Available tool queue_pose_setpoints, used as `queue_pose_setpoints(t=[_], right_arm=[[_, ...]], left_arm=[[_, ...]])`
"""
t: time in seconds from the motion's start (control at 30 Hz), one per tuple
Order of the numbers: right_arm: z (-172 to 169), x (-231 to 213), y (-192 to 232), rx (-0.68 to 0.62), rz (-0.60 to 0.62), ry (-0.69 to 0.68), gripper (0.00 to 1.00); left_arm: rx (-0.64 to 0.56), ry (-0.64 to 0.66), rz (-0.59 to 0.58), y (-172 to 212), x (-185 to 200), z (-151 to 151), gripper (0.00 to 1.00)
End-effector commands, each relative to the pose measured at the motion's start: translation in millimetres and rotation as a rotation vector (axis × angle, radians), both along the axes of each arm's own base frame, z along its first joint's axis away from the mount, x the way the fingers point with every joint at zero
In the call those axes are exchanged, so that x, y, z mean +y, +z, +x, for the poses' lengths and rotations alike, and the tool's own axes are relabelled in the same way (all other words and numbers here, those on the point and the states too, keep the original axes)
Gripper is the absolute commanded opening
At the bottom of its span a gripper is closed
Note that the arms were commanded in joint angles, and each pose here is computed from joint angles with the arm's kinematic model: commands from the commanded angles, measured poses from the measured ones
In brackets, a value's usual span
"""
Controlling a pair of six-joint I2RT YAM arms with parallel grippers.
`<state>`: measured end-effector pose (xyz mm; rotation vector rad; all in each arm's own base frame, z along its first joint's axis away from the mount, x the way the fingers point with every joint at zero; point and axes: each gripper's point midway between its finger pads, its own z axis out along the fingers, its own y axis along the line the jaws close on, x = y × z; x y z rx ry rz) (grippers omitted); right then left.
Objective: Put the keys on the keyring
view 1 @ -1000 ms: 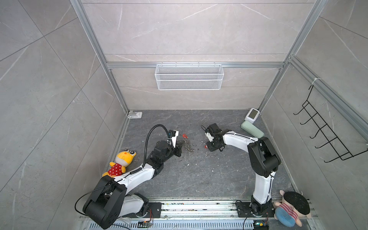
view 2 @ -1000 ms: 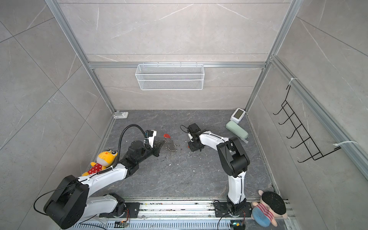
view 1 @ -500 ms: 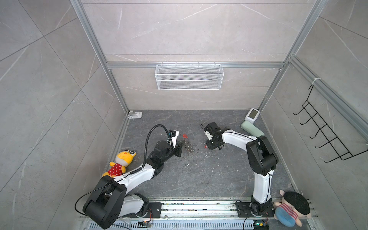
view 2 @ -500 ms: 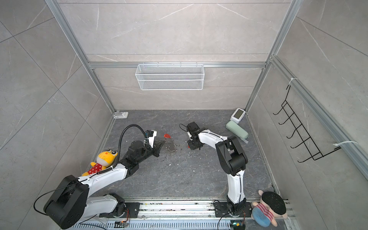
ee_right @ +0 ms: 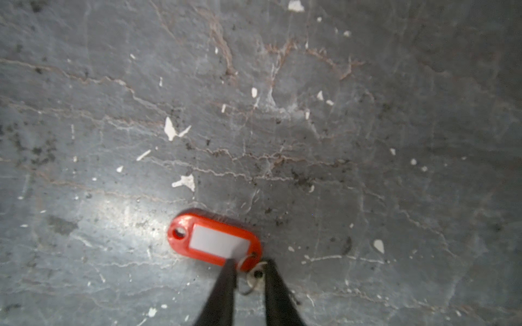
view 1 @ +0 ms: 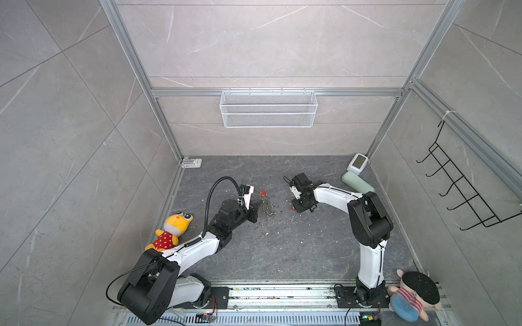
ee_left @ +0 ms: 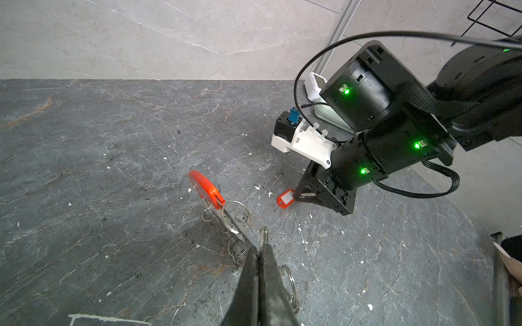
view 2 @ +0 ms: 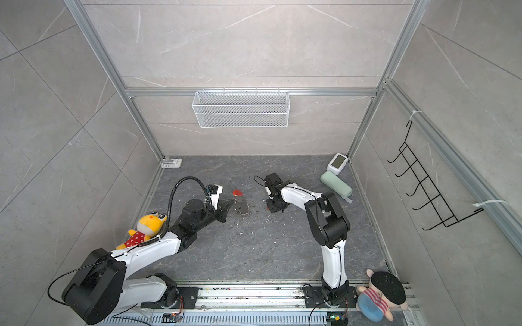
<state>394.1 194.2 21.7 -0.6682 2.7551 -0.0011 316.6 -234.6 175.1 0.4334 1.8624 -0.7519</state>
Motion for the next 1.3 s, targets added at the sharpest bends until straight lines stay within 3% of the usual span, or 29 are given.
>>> queue_pose_setpoints(t=[0.0,0.13,0.5,1.07,1.27], right_arm=[[-0.6,3.6,1.1,0.004,0.0,0.011,0.12],[-0.6,6.6,8.0,-0.007,0.028,0.0,0.0],[-10.7,42.5,30.3,0.071,0.239,0.015,0.0],[-12.6,42.5,0.9,0.155,0.211,0.014,0.0],[-10.5,44.5,2.5,0.15,0.223,0.003,0.05]], left_arm=[[-0.08,-0.015,-0.028,25.3,-3.1,0.6,0.0],[-0.079,-0.015,-0.027,25.4,-3.1,0.7,0.0],[-0.074,-0.018,-0.028,25.1,-3.7,0.6,0.0],[-0.062,-0.029,-0.029,23.0,-6.1,0.9,0.0],[-0.058,-0.032,-0.028,22.0,-6.9,0.9,0.0]])
